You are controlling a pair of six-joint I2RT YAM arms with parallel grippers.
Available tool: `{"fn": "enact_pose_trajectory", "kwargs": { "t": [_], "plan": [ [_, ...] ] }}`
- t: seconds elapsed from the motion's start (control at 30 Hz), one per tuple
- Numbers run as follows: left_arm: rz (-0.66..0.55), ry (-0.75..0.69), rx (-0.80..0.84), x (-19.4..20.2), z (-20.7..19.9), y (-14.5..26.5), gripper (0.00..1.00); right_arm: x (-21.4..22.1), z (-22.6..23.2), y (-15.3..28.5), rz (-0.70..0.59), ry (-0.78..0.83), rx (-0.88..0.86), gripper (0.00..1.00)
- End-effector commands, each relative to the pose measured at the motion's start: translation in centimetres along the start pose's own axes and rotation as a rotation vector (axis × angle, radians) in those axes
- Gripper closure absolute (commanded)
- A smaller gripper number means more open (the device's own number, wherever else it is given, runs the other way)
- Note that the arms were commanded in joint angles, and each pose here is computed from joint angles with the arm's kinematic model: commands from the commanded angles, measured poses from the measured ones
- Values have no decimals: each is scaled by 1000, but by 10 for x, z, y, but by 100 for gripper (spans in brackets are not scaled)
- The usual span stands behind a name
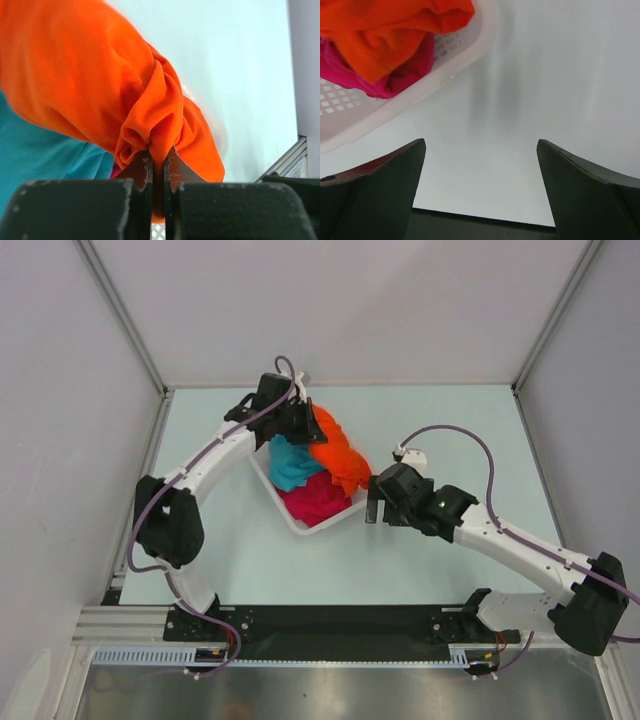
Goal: Fold and stack the t-shirts
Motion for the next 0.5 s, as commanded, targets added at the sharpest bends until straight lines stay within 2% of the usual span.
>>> {"fn": "enact_pose_trajectory", "kwargs": {
  "t": [0.0,0.27,0.47],
  "plan": [
    [-206,-119,101,-34,-55,81,100,4,-3,-4,-15,-34,-1,0],
    [-411,-170,72,-30,-80,177,100,12,6,-40,53,17,17,0],
    [-593,-144,-58,-7,-70,249,100,4,19,-66,102,73,52,0]
  ]
}}
Point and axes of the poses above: each gripper's point midway between its finger pads, its own y axis back along the fingers, its own z axis along the line the jaws close on, x = y × z, the point moved 10 cm from there along y, back along the fingers, and after that the axes turned 4 degrees about y, right-handed, at the moved point
